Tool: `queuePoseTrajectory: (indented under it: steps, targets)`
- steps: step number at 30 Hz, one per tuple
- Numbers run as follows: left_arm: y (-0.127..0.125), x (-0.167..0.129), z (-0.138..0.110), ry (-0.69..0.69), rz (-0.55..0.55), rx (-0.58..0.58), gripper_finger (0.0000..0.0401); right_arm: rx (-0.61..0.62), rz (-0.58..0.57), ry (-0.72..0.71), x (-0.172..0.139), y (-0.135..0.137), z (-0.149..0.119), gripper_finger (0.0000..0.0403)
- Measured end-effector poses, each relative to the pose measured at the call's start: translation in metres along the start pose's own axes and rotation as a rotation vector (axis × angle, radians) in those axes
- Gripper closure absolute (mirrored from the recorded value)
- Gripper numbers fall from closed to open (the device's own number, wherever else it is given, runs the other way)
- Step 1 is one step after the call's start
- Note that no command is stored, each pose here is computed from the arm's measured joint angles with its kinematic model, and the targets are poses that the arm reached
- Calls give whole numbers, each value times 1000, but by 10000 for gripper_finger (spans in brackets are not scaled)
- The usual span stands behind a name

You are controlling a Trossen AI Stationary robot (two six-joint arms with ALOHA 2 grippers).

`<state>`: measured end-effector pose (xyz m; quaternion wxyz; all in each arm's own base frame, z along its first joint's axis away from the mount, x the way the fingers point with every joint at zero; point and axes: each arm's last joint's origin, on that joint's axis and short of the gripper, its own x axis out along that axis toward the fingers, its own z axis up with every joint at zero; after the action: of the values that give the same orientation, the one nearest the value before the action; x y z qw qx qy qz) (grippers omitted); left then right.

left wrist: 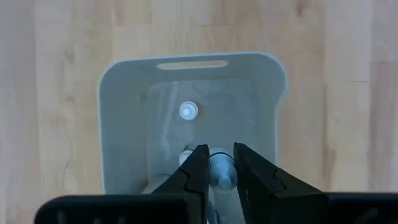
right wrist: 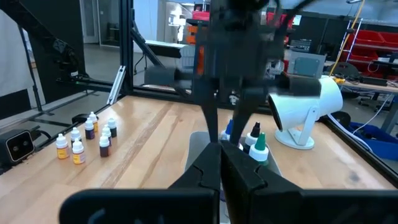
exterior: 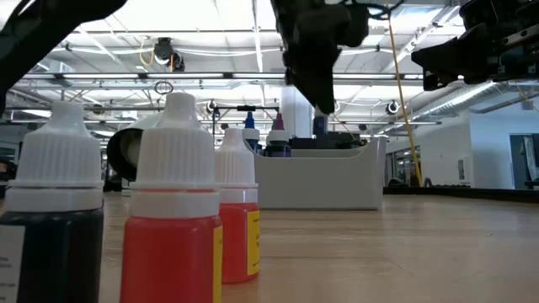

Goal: Pick & Place food coloring
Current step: Put the small green food coloring bottle into the white container

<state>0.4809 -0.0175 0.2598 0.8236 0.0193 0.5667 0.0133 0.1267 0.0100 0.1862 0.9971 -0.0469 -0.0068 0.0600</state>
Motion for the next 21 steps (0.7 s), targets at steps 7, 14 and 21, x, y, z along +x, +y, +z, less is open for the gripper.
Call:
queuePoseTrajectory:
  steps: [7,14,21]
  targets:
    - [5,16,2,10,81,9,343,-4,1,3,0,0,0,403]
    - [4,29,6,-24,84,10,343,-4,1,6,0,0,-1,403]
    - [3,46,2,31,85,15,343,-4,1,5,0,0,-1,403]
